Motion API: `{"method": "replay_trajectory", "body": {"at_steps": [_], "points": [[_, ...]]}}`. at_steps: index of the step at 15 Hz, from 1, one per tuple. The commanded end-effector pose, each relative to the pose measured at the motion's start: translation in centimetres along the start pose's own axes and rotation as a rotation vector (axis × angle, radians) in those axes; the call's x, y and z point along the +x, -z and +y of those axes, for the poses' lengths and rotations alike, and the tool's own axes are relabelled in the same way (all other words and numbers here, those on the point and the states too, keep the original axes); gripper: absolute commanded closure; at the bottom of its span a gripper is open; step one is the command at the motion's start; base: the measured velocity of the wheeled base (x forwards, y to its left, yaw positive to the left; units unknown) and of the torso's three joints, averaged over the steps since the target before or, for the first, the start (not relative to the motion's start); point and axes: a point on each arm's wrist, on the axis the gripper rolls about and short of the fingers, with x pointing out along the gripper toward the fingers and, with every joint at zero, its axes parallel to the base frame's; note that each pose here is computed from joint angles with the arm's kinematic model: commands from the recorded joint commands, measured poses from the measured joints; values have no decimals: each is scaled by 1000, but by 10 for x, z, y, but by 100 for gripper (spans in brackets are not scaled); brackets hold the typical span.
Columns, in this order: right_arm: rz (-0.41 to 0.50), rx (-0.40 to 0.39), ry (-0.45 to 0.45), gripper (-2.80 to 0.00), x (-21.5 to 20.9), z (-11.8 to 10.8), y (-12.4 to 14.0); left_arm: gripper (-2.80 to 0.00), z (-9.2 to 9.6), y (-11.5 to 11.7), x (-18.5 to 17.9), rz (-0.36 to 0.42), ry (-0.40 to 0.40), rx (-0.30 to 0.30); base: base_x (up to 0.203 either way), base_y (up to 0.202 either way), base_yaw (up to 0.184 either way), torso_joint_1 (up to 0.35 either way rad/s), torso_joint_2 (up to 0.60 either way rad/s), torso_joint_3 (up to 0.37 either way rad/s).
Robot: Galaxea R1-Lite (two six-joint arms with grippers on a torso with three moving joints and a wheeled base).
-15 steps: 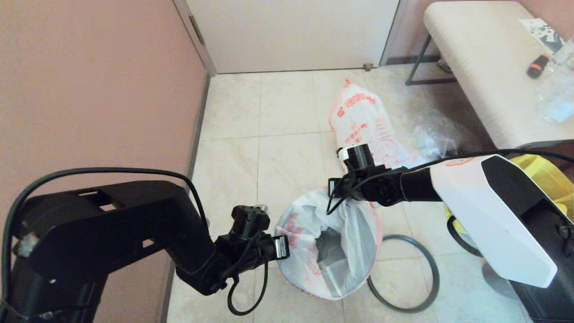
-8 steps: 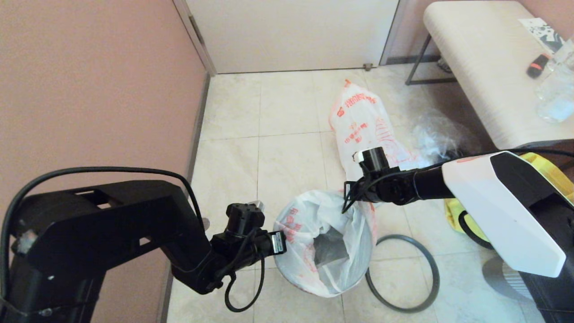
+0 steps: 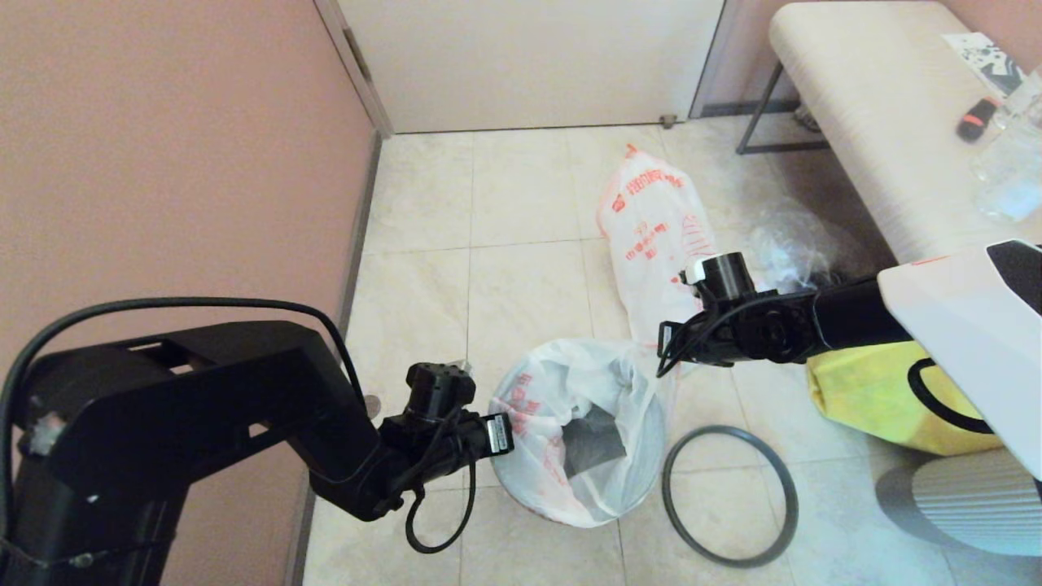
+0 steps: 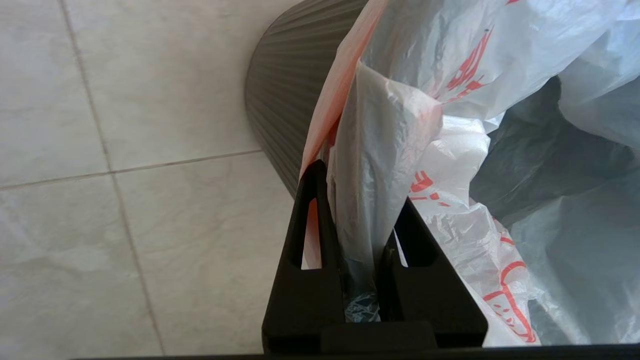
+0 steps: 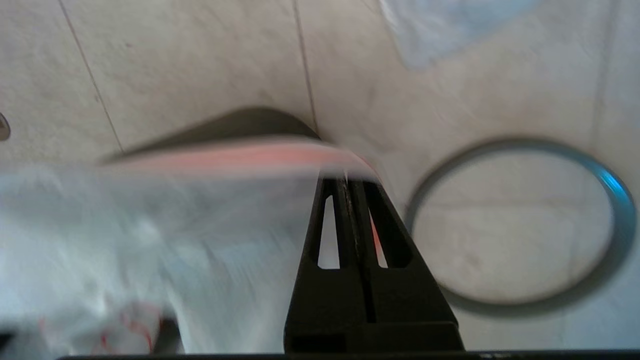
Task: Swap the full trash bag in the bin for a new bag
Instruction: Put the new garbage bag on the trash can
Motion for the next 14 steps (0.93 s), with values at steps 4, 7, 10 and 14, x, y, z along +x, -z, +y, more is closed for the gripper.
{"method": "replay_trajectory", "body": {"at_steps": [4,7,10,14], "points": [[60,8,21,0,-10,-6,17,0,3,-9,0,-29,0,-35,0,0,0,0,0,0],[62,31,-1,0,-31,4,20,0,6,-13,0,-39,-4,-49,0,0,0,0,0,0],[66,24,-9,0,-57,8,23,0,6,-13,1,-37,-6,-49,0,0,0,0,0,0],[72,12,-24,0,-66,15,28,-280,10,-5,7,-14,-25,-43,0,0,0,0,0,0]]}}
